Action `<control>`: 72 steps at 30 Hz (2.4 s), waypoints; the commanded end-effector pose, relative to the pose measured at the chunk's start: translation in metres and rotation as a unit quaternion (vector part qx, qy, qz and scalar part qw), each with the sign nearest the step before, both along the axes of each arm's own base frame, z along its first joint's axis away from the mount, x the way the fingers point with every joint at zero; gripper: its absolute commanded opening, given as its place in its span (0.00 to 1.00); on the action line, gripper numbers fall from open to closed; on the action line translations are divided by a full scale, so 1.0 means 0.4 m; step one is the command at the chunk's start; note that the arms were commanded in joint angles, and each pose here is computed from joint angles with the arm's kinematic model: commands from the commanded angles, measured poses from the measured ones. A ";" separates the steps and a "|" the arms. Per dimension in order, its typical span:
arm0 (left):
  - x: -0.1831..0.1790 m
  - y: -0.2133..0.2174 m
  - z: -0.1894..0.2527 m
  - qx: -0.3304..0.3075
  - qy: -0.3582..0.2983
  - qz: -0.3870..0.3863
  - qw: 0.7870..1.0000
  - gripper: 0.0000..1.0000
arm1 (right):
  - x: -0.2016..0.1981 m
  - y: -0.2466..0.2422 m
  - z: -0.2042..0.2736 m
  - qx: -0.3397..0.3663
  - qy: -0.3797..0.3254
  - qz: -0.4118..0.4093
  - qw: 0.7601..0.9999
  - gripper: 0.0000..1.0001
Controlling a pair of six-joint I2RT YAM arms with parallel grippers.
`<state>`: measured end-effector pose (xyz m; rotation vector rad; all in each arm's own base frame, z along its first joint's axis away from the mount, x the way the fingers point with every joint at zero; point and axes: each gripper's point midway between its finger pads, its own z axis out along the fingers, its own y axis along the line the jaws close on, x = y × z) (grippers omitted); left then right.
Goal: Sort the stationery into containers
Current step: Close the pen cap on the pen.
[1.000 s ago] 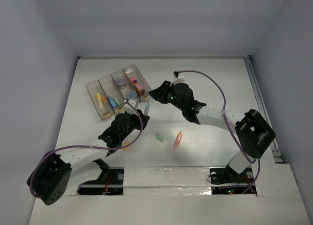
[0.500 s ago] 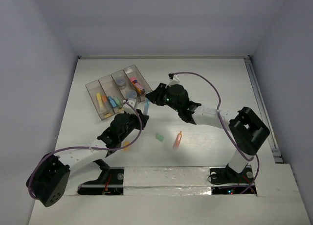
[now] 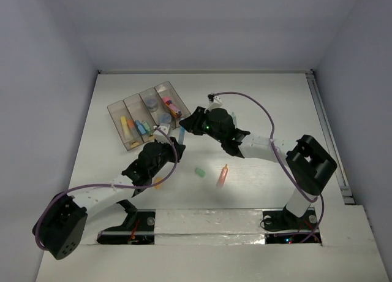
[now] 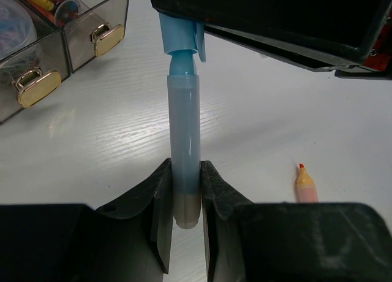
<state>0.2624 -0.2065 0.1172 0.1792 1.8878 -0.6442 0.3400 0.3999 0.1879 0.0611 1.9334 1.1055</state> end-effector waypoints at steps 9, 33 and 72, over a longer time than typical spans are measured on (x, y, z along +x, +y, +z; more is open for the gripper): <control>0.024 0.007 0.095 -0.025 -0.050 0.019 0.998 0.00 | -0.050 0.026 0.016 0.024 0.008 0.035 0.999 0.14; 0.030 -0.001 0.141 -0.054 -0.064 0.022 0.996 0.00 | -0.250 0.025 -0.116 0.008 0.084 0.145 0.986 0.00; 0.061 -0.015 0.247 -0.080 -0.073 0.043 0.993 0.00 | -0.173 -0.251 0.199 -0.010 -0.074 -0.078 0.994 0.95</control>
